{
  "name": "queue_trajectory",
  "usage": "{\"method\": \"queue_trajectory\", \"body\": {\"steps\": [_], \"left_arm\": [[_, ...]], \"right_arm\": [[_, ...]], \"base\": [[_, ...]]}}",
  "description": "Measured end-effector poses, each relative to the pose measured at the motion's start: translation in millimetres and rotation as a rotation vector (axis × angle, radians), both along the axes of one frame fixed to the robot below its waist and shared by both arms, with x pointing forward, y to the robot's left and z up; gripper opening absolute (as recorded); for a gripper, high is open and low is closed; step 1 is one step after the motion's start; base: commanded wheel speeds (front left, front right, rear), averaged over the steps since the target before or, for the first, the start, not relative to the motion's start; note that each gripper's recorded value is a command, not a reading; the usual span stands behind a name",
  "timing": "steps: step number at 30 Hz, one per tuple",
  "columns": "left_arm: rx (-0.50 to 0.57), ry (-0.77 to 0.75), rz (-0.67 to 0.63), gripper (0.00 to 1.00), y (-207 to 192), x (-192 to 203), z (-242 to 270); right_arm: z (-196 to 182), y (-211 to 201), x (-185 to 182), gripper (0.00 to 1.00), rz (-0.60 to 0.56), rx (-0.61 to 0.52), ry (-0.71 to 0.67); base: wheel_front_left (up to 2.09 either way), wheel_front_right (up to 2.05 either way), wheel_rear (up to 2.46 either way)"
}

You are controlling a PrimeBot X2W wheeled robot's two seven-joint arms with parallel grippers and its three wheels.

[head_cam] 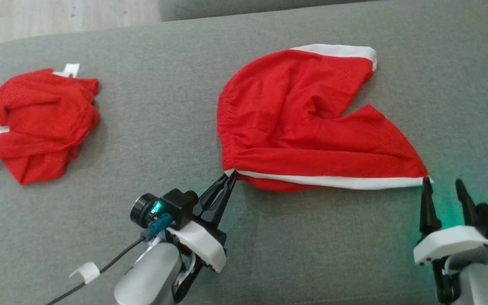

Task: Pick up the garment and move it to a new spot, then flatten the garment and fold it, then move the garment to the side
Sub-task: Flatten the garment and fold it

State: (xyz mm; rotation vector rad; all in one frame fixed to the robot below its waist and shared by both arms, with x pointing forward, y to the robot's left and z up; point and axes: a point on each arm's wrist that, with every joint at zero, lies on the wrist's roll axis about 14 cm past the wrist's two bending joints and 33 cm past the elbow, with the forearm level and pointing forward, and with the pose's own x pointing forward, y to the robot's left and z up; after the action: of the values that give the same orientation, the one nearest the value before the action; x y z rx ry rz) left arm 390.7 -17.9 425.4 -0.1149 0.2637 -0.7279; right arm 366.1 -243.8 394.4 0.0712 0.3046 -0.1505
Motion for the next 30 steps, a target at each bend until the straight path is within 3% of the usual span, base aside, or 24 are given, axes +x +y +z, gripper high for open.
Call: {"method": "queue_trajectory", "body": {"steps": [22,23,24,25,30], "left_arm": [[0.006,-0.005,0.011,0.0,7.1,-9.0,-0.3],[0.007,-0.006,0.012,0.0,7.3,-9.1,0.1],[0.007,-0.008,0.012,0.0,7.4,-9.3,0.9],[0.007,-0.01,0.012,0.0,7.4,-9.5,1.6],[0.01,-0.032,0.013,0.0,8.2,-11.1,8.3]], "right_arm": [[-36.0,19.9,10.7,1.0,0.064,0.015,0.183],[-36.4,20.1,10.3,0.96,0.064,0.016,0.185],[-36.6,20.3,9.9,0.4,0.064,0.017,0.186],[-36.7,20.5,9.4,0.0,0.065,0.018,0.187],[-31.7,20.9,7.0,0.0,0.066,0.017,0.175]], "base": [[0.0,0.0,0.0],[0.0,0.0,0.0],[0.0,0.0,0.0],[0.0,0.0,0.0],[0.0,0.0,0.0]]}}
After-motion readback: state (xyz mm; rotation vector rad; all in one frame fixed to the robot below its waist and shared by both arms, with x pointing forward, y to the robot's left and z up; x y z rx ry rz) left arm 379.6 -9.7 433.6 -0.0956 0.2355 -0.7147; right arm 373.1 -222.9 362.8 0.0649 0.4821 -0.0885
